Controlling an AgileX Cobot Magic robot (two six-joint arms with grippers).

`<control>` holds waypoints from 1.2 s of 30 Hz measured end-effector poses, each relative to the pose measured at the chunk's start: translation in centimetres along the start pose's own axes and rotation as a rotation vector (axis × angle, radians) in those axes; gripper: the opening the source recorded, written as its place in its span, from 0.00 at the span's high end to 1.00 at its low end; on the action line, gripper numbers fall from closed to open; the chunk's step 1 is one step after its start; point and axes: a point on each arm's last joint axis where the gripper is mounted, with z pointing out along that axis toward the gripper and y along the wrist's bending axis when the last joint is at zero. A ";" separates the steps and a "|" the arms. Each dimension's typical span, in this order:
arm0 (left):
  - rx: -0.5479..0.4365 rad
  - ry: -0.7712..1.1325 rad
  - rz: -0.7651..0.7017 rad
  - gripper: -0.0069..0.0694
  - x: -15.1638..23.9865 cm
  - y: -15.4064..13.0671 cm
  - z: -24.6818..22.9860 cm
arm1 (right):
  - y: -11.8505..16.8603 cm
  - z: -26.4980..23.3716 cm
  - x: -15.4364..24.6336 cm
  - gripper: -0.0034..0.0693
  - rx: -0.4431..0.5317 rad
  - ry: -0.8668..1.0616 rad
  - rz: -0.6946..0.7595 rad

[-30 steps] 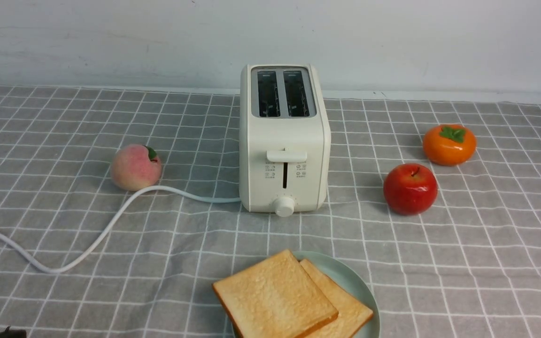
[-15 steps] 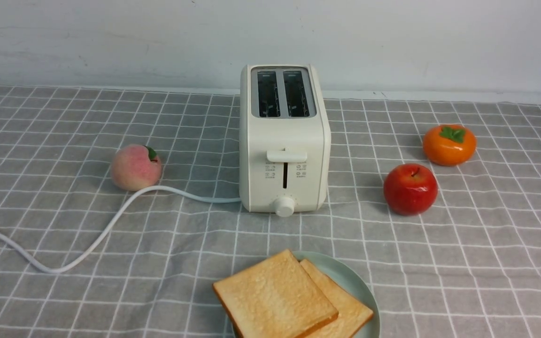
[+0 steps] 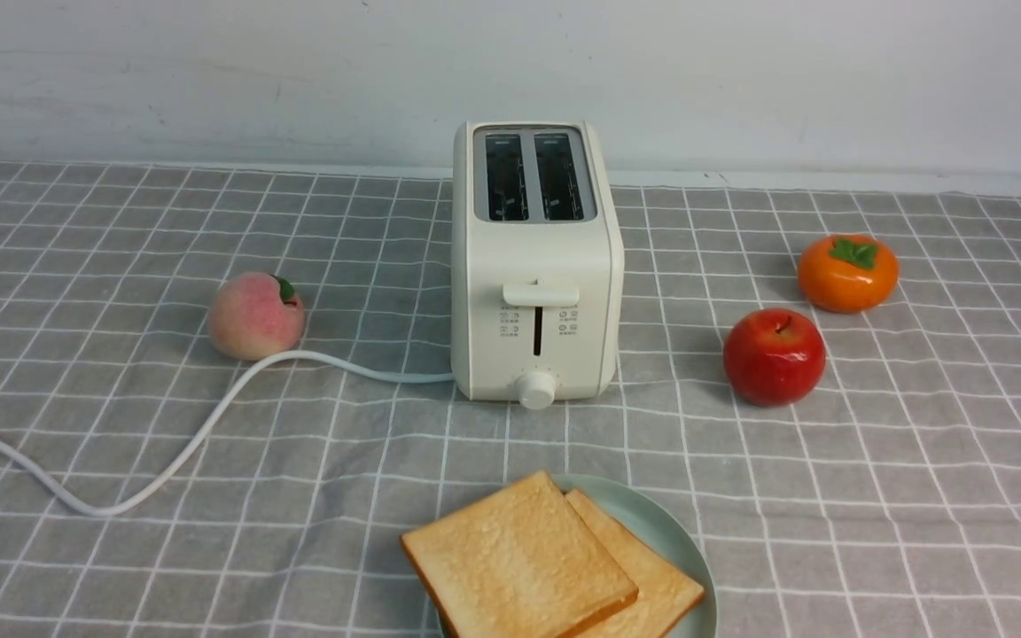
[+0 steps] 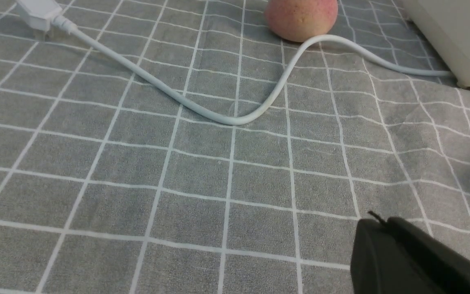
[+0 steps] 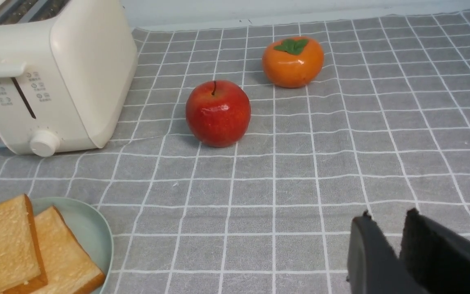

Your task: Take toasted bread from bread machine on grey coffee table place on plate.

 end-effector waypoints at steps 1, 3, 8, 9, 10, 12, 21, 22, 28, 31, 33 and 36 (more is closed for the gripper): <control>0.000 0.000 0.000 0.92 0.0 0.0 0.0 | 0.0 0.0 0.0 0.77 0.000 0.000 0.000; 0.000 0.000 0.000 0.91 0.0 0.0 0.0 | 0.0 0.0 0.0 0.77 0.000 0.000 0.000; 0.000 0.000 0.000 0.91 0.0 0.0 0.0 | 0.0 0.0 0.0 0.76 0.000 0.000 0.000; 0.000 0.000 0.000 0.91 0.0 0.0 0.0 | 0.0 0.0 0.0 0.76 0.000 0.000 0.000; 0.000 0.000 0.000 0.91 0.0 0.0 0.0 | 0.0 0.0 0.0 0.76 0.000 0.000 0.000; 0.000 0.000 0.000 0.91 0.0 0.0 0.0 | 0.0 0.0 0.0 0.75 0.000 0.000 0.000; 0.000 0.001 0.000 0.90 0.0 0.0 0.0 | -0.1 0.0 0.0 0.74 0.006 -0.006 -0.012; 0.000 0.001 0.000 0.90 0.0 0.0 0.0 | 0.1 0.0 -0.2 0.74 -0.009 -0.023 -0.007; 0.000 0.001 0.000 0.89 0.0 0.0 0.0 | 1.6 -0.2 -1.4 0.72 -0.179 -0.150 0.041; 0.000 0.001 0.000 0.89 0.0 0.0 0.0 | 2.3 -0.5 -1.8 0.72 -0.256 -0.202 0.036; 0.000 0.002 -0.001 0.89 0.0 0.0 0.0 | 2.5 -0.6 -2.1 0.71 -0.284 -0.228 0.033; 0.000 0.002 -0.001 0.89 0.0 0.0 0.0 | 2.7 -0.7 -2.3 0.70 -0.314 -0.256 0.031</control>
